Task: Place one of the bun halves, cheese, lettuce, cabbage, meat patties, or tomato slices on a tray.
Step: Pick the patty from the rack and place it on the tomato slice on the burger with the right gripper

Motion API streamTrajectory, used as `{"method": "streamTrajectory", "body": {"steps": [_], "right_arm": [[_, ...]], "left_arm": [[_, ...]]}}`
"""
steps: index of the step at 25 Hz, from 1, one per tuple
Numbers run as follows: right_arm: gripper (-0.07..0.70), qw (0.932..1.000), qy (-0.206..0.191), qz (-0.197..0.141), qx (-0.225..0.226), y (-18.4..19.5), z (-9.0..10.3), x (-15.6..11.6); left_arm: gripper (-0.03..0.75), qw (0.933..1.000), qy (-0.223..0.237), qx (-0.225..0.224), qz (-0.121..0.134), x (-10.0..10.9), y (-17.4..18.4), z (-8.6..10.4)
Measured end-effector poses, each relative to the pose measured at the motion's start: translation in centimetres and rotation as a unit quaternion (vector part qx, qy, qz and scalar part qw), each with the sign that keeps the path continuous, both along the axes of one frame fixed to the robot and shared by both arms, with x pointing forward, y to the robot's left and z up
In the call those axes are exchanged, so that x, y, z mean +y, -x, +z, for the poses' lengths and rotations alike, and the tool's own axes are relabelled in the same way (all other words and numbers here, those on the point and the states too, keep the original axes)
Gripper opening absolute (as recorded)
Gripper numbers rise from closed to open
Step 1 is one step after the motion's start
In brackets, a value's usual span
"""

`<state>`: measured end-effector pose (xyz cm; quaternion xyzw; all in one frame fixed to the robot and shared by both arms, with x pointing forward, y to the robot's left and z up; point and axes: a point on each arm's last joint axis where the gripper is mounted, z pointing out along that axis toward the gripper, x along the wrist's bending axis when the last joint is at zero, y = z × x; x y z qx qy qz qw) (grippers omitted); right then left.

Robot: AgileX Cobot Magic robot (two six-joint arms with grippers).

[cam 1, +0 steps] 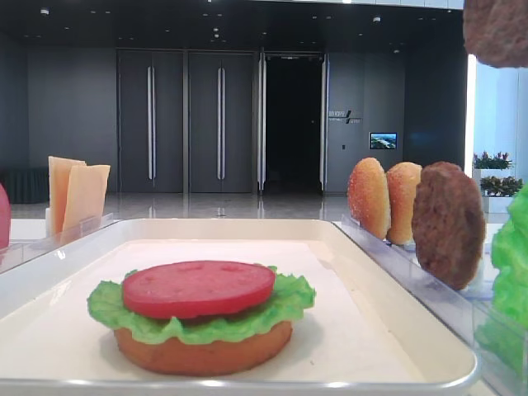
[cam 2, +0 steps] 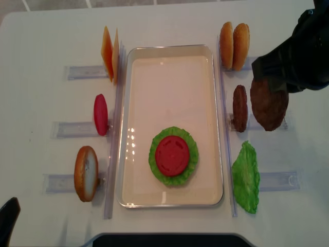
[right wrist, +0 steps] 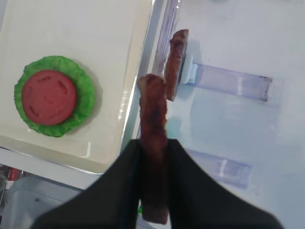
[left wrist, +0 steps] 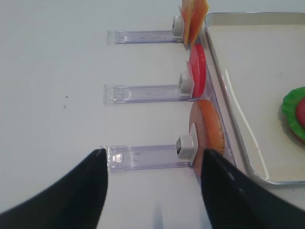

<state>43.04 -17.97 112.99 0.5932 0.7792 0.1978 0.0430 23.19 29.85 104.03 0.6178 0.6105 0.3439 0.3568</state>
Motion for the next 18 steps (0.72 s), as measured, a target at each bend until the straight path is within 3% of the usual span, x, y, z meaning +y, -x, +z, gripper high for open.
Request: {"method": "streamTrajectory", "body": {"steps": [14, 18], "right_arm": [[0.134, 0.9998, -0.005, 0.001, 0.019, 1.0, -0.8, -0.3], [0.134, 0.999, -0.029, 0.013, 0.031, 1.3, -0.8, 0.1]], "left_arm": [[0.471, 1.0, 0.0, 0.0, 0.0, 0.0, 0.0, 0.0], [0.471, 1.0, 0.0, 0.0, 0.0, 0.0, 0.0, 0.0]]}}
